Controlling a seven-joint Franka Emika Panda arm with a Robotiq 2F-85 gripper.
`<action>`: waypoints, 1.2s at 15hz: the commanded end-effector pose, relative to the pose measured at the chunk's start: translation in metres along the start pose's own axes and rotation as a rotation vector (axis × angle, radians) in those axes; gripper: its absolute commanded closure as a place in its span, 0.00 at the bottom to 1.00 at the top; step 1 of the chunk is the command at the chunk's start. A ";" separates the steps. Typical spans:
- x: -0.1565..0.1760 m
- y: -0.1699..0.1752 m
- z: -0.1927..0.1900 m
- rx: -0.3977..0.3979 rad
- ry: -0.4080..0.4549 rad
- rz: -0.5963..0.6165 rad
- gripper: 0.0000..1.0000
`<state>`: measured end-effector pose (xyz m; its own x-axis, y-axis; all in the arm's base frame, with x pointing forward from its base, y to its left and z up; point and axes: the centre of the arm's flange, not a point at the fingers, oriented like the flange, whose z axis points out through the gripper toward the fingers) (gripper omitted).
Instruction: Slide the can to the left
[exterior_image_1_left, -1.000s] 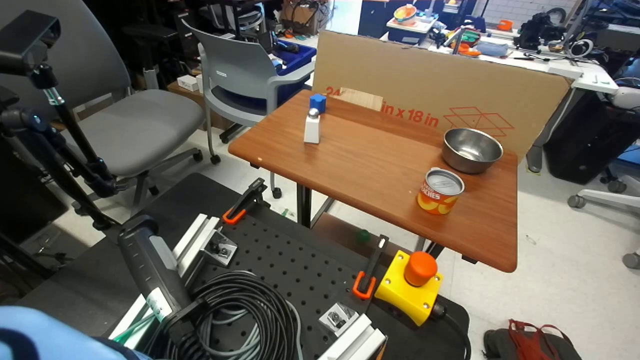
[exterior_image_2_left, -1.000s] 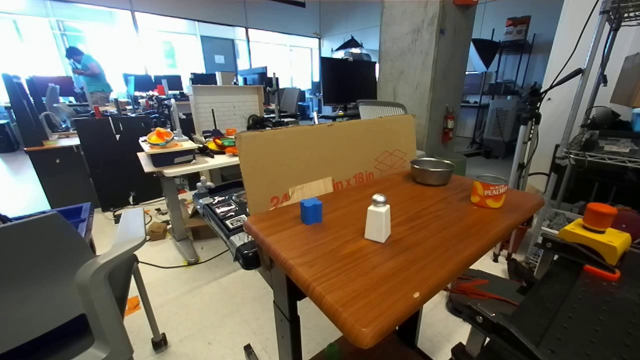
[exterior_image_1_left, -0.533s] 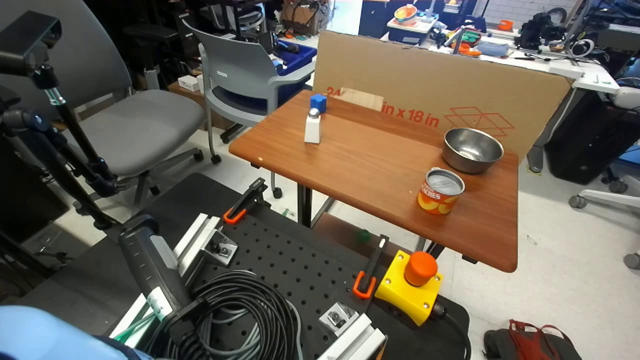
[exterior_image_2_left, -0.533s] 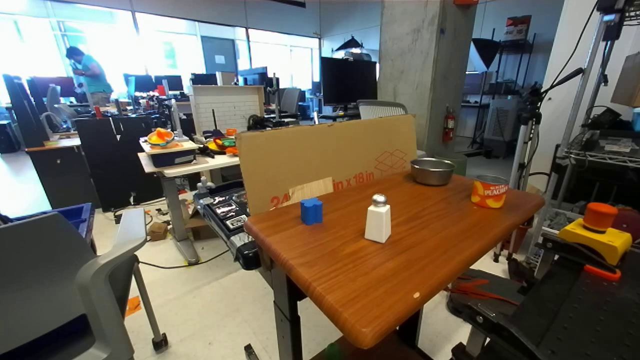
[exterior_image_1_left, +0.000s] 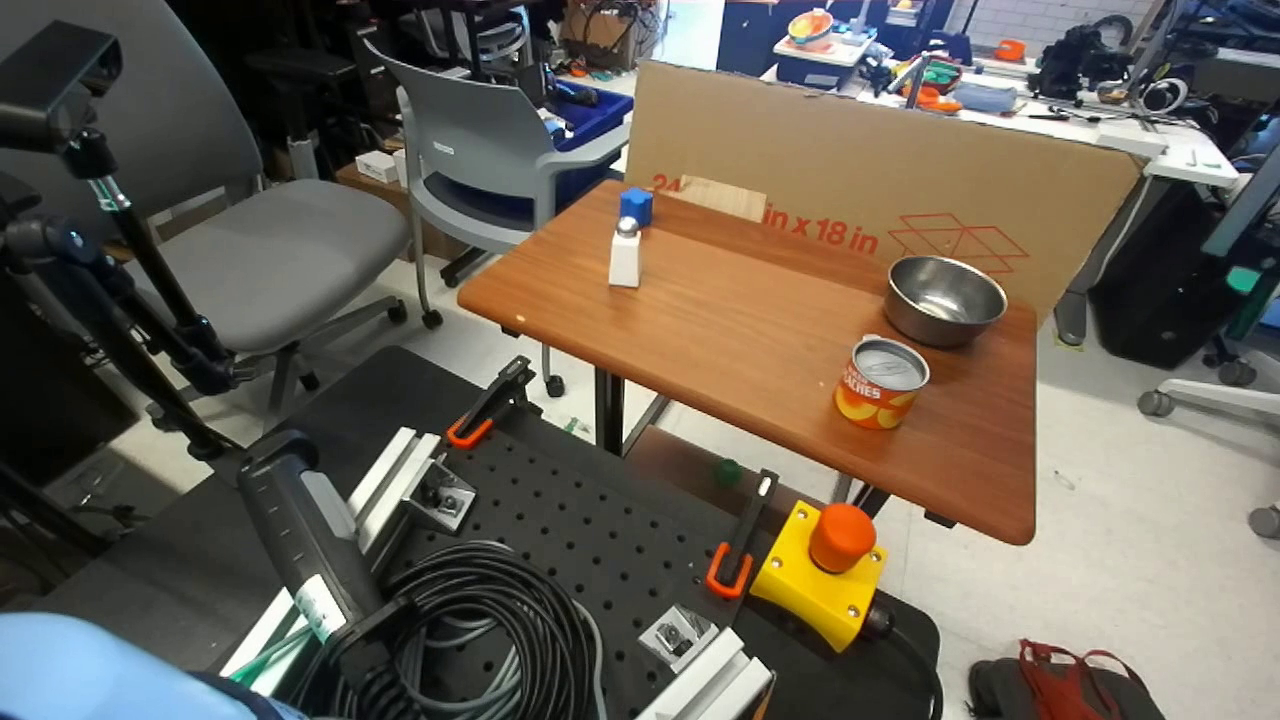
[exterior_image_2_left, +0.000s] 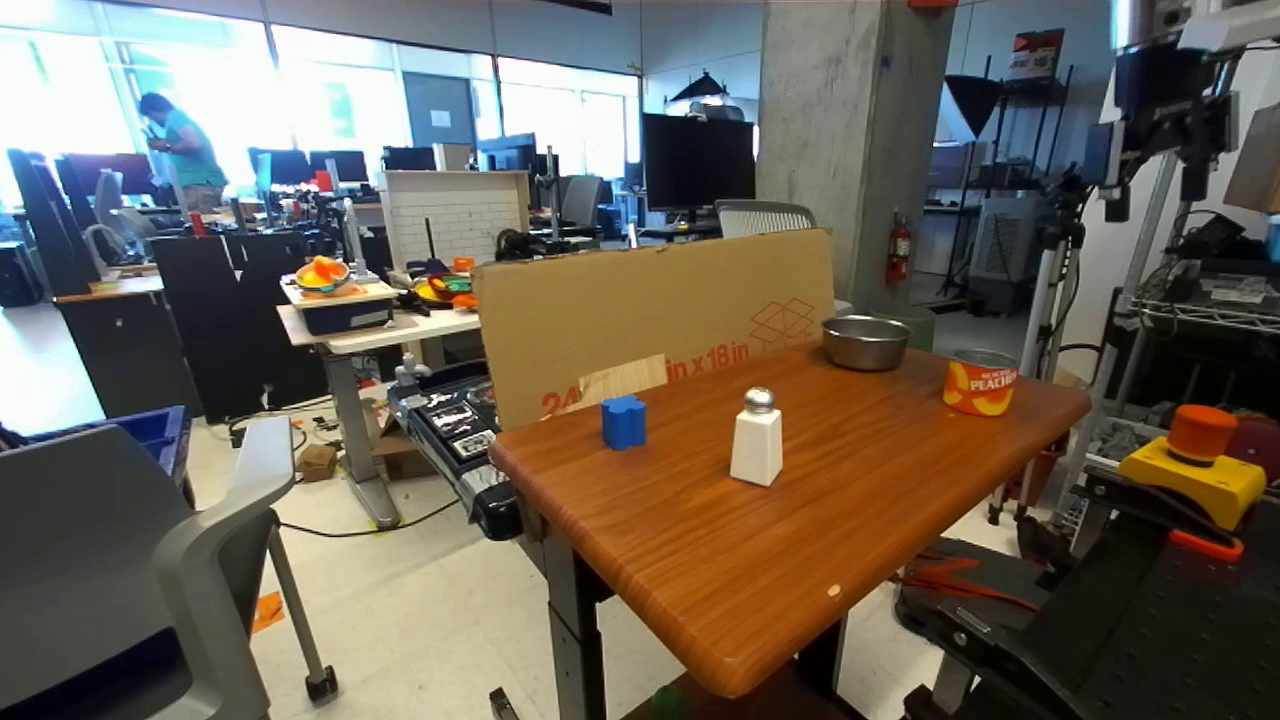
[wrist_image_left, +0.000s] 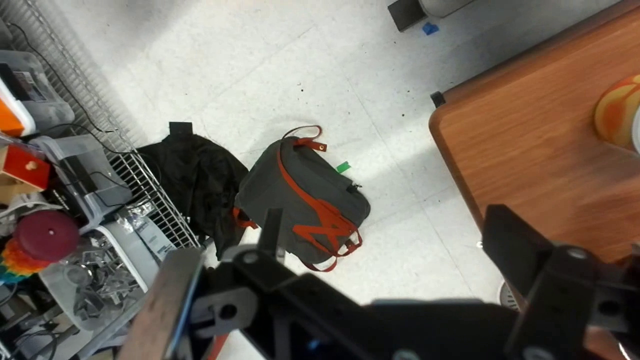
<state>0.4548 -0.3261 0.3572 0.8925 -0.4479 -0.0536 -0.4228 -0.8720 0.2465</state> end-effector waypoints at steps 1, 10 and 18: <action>0.026 -0.032 0.023 -0.088 -0.022 -0.037 0.00; 0.027 -0.126 0.079 -0.179 -0.094 -0.210 0.00; 0.022 -0.143 0.126 -0.234 -0.177 -0.252 0.00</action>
<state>0.5125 -0.2406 0.2125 0.9168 -0.2834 -0.2813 -0.1601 -0.9063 0.3912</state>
